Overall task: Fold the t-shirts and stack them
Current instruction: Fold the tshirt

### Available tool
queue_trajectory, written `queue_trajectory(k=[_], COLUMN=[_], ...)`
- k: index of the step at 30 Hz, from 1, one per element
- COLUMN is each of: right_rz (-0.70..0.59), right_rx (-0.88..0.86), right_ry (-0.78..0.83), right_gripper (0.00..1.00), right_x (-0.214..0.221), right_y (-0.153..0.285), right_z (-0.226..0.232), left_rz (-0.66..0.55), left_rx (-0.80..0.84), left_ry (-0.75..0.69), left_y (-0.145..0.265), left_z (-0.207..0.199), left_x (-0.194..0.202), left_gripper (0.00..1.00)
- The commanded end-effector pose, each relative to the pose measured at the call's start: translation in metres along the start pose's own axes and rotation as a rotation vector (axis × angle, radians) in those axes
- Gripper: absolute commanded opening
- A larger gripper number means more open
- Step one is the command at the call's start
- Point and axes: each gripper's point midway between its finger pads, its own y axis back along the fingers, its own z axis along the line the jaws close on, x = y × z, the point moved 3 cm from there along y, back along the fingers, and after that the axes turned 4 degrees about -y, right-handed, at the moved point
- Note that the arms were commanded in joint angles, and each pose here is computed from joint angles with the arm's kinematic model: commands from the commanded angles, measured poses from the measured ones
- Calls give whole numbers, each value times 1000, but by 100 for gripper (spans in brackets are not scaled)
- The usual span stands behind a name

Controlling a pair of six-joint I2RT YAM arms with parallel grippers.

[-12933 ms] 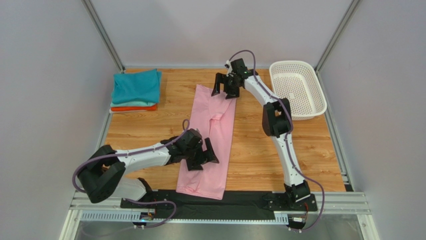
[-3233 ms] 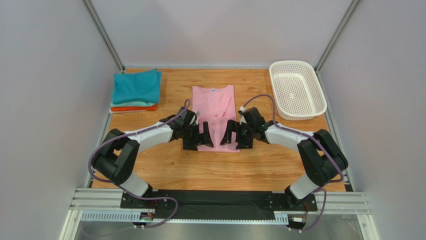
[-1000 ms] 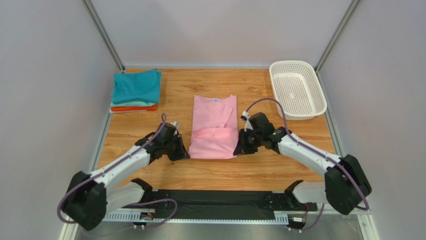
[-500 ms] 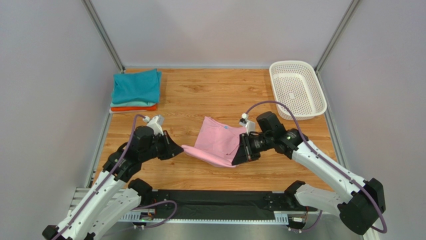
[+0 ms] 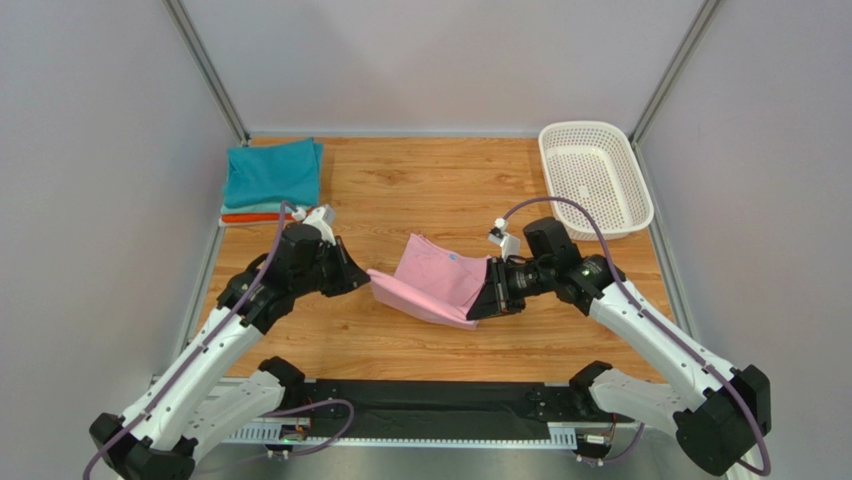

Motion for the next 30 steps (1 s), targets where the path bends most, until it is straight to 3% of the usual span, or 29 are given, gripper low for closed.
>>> queue_trajectory(k=[1,30], right_rz=[-13,-184], right_rx=[5,10], right_ry=[-36,-269], right_gripper=[10,10], right_x=[-6,-111], right_y=[5,8], right_z=[-1,-94], left_rz=[-74,11], left_rx=[-41,-140], left_ry=[-40,-111], left_y=[-9,-148], left_z=[-2,-18], left_x=[-25,-102], left_gripper=[0,0])
